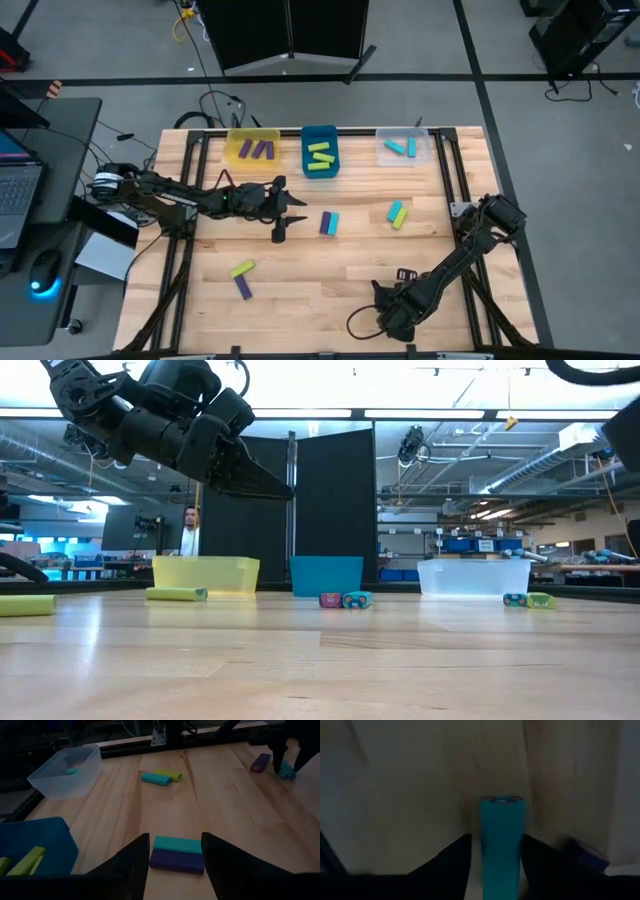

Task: Sort blocks
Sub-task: Put the blue block into the transparent bin

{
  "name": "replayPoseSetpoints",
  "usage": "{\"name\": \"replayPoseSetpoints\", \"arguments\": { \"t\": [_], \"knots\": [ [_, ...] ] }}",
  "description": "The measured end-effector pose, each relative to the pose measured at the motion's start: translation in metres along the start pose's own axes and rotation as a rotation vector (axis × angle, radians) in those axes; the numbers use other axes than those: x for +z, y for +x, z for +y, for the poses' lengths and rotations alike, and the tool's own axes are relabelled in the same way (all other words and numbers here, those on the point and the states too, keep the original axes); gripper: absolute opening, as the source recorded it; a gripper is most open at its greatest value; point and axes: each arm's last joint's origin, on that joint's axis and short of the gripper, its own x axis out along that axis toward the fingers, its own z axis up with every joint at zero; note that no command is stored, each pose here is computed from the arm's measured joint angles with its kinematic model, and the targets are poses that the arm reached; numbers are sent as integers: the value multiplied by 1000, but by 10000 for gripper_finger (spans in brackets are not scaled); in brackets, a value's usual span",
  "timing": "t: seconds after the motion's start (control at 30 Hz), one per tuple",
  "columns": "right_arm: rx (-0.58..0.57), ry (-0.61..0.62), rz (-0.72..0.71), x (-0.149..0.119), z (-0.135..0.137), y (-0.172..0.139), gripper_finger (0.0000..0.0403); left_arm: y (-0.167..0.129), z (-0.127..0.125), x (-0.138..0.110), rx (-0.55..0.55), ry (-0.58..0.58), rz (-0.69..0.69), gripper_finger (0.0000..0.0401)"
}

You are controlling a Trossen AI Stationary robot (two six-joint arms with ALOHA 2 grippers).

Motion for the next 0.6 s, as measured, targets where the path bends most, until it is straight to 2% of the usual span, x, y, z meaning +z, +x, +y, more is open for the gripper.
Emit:
{"name": "replayPoseSetpoints", "arguments": {
  "t": [0.4,0.6],
  "knots": [
    [14,-43,13,3,-4,1,117,0,0,0,0,-15,4,186],
    [13,-24,-65,18,-10,-19,116,0,0,0,0,-15,2,186]
  ]
}}
